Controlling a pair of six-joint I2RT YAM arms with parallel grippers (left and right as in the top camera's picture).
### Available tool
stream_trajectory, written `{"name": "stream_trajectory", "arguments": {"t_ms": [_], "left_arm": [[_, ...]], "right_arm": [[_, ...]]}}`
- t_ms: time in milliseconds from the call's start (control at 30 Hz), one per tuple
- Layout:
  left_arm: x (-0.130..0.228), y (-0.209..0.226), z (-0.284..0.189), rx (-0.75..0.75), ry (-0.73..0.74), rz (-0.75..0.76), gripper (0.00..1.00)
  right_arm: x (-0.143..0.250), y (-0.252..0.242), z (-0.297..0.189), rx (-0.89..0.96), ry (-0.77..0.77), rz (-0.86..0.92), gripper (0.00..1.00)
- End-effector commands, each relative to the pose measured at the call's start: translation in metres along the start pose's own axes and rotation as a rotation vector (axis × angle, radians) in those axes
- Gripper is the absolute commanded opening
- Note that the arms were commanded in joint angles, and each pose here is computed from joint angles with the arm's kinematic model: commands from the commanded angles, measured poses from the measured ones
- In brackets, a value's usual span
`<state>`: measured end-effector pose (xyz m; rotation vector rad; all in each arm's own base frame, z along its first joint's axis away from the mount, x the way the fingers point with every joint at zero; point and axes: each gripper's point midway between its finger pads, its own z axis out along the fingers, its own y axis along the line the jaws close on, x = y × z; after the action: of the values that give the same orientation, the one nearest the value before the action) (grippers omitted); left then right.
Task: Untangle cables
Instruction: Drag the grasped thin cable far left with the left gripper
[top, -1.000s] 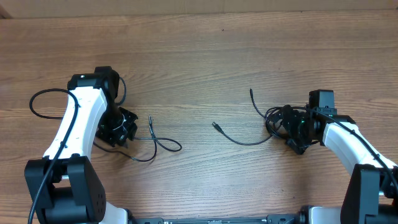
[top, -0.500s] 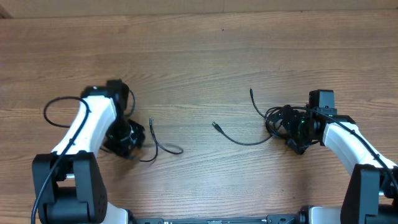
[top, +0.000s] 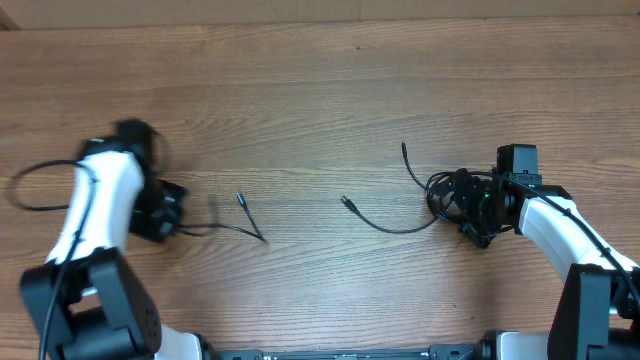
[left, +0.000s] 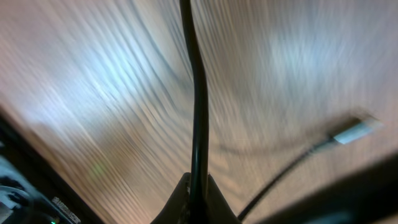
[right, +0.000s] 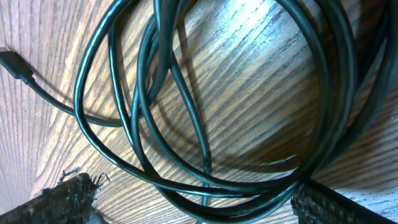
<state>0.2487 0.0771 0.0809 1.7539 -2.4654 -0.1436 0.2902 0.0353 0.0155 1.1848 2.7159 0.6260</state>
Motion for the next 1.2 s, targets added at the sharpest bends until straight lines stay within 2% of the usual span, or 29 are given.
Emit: {"name": "stream_trajectory", "arguments": {"t_ms": [0,100,200,333,533,733,867,1033,1167], "left_arm": [[-0.063,0.028,-0.044,0.063,-0.143,-0.180,0.04],[-0.091,0.054,-0.054,0.123,-0.111,-0.323,0.04],[-0.093,0.070,-0.049,0.183,-0.009,-0.430,0.04],[-0.101,0.092,-0.036,0.154,0.002,-0.562,0.04],[-0.116,0.091,-0.022,0.161,-0.065,-0.568,0.04],[-0.147,0.108,-0.009,0.090,-0.249,-0.598,0.04],[-0.165,0.105,-0.013,0.115,-0.317,-0.602,0.07],[-0.170,0.099,0.007,0.084,-0.287,-0.557,0.13],[-0.165,0.093,0.038,0.039,-0.196,-0.540,0.10]], "right_arm": [[0.010,-0.019,0.014,0.059,0.037,0.007,1.00],[0.010,-0.019,0.014,0.059,0.037,0.007,1.00],[0.010,-0.019,0.014,0.059,0.037,0.007,1.00],[0.010,-0.019,0.014,0.059,0.037,0.007,1.00],[0.010,-0.019,0.014,0.059,0.037,0.007,1.00],[0.010,-0.019,0.014,0.059,0.037,0.007,1.00],[0.010,-0.019,0.014,0.059,0.037,0.007,1.00],[0.010,-0.019,0.014,0.059,0.037,0.007,1.00],[0.010,-0.019,0.014,0.059,0.037,0.007,1.00]]}}
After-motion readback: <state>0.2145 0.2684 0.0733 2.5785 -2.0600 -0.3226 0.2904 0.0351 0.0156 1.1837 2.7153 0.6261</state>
